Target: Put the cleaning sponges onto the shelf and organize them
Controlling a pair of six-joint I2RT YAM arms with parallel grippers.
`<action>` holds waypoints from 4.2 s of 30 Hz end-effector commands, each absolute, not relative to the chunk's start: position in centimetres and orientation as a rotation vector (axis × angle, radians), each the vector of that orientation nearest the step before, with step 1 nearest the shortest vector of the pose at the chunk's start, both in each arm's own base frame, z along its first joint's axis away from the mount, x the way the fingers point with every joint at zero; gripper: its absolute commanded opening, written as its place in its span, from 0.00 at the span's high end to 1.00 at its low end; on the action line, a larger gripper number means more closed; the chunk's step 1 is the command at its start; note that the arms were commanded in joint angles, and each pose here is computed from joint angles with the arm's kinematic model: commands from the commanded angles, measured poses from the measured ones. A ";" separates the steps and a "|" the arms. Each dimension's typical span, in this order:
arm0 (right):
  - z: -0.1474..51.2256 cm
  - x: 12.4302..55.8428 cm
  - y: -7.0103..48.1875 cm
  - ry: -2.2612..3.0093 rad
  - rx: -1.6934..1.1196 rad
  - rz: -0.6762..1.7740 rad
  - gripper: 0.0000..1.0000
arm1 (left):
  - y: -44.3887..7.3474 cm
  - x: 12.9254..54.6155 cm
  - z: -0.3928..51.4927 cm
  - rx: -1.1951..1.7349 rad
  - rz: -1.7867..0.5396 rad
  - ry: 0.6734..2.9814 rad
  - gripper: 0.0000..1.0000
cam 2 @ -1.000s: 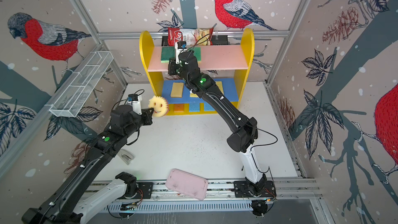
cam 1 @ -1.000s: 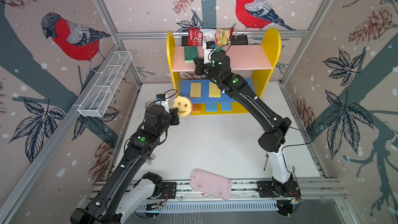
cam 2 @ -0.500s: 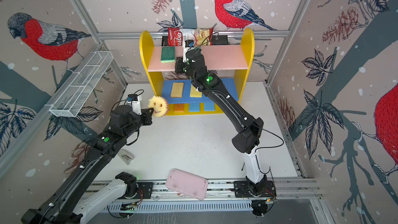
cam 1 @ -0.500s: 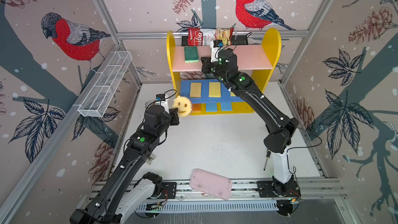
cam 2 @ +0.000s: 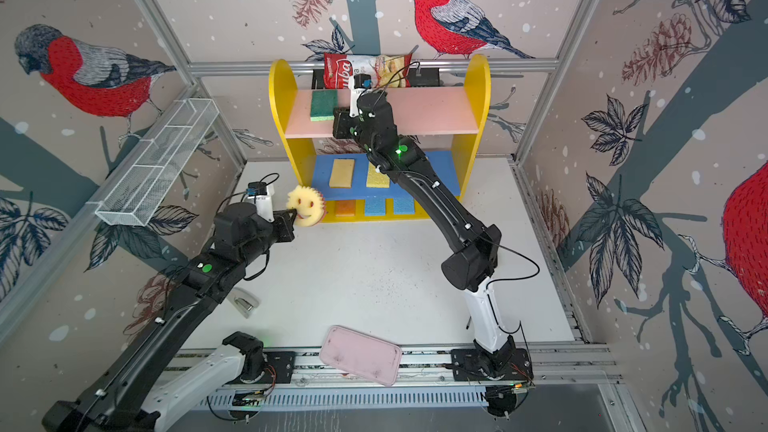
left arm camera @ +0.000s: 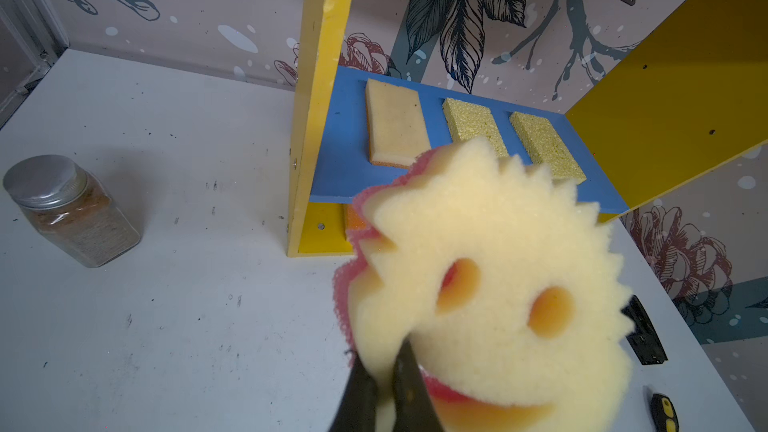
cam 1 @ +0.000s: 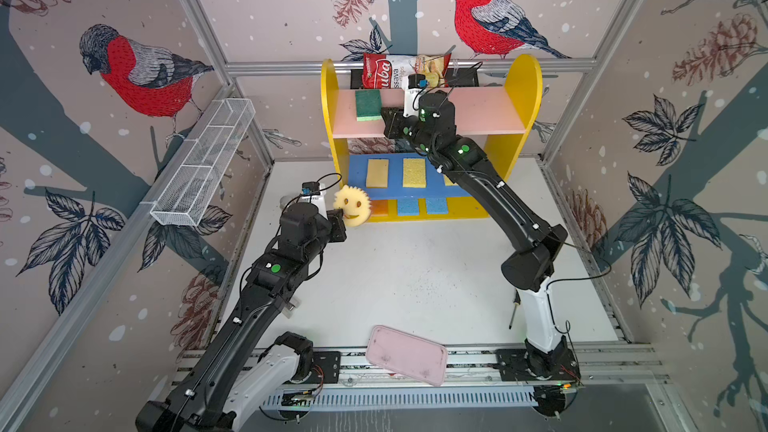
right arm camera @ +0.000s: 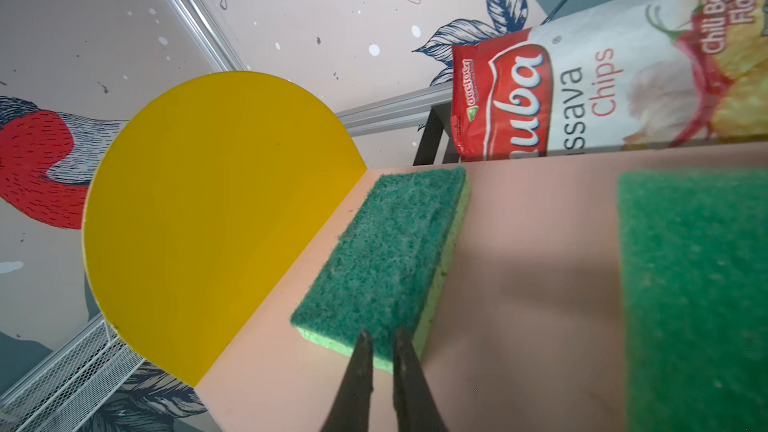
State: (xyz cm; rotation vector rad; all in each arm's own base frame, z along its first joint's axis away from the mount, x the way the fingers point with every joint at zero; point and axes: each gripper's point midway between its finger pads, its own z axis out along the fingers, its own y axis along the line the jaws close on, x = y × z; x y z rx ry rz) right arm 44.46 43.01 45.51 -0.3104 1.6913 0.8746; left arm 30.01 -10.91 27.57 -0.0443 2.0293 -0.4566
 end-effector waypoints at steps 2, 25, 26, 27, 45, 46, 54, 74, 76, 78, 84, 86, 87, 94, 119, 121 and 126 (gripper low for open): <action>44.4 44.1 44.1 1.727 -0.328 0.914 0.87 | -11.0 30.2 28.4 -0.037 -0.462 1.999 0.91; 44.8 44.1 41.4 1.713 -0.273 0.562 0.87 | -11.2 30.2 28.4 -0.035 -0.469 2.025 0.92; 44.4 44.3 41.8 1.711 -0.285 0.548 0.87 | -11.1 30.2 28.3 -0.039 -0.468 2.026 0.92; 44.1 44.4 42.1 1.709 -0.291 0.527 0.87 | -11.1 30.1 28.4 -0.044 -0.469 2.026 0.92; 42.8 43.8 44.6 1.686 -0.395 0.482 0.89 | -11.0 30.1 28.1 -0.070 -0.471 2.041 0.92; 42.8 43.8 44.6 1.686 -0.396 0.480 0.89 | -11.0 30.1 28.1 -0.070 -0.471 2.040 0.92; 44.2 43.5 42.6 1.688 -0.373 0.530 0.90 | -11.1 30.2 27.9 -0.071 -0.479 2.046 0.92; 45.5 34.3 9.9 1.544 0.277 0.236 0.36 | -10.6 30.3 29.8 -0.059 -0.439 2.011 0.92; 43.7 33.9 7.3 1.563 0.340 0.198 0.30 | -10.7 30.4 30.4 -0.061 -0.446 2.001 0.92; 41.6 34.2 5.2 1.596 0.382 0.179 0.27 | -10.6 30.4 31.8 -0.064 -0.450 1.978 0.92; 39.5 37.4 3.0 1.669 0.385 0.246 0.23 | -11.1 30.4 36.7 -0.032 -0.487 1.915 0.92; 39.4 38.6 3.1 1.688 0.367 0.256 0.23 | -11.5 30.3 37.7 -0.019 -0.511 1.909 0.92; 39.3 39.2 3.6 1.700 0.340 0.267 0.23 | -11.6 30.2 38.3 -0.015 -0.521 1.902 0.92; 36.9 40.9 4.6 1.739 0.300 0.282 0.25 | -11.4 29.8 40.2 -0.032 -0.535 1.872 0.91; 34.1 43.0 8.5 1.730 0.028 0.217 0.94 | -12.9 31.5 40.3 -0.060 -0.612 1.915 0.91; 34.0 42.4 8.6 1.736 0.026 0.229 0.98 | -13.0 31.6 40.5 -0.058 -0.618 1.912 0.91; 35.3 40.1 7.9 1.691 0.043 0.238 1.00 | -13.1 31.8 40.6 -0.055 -0.619 1.915 0.91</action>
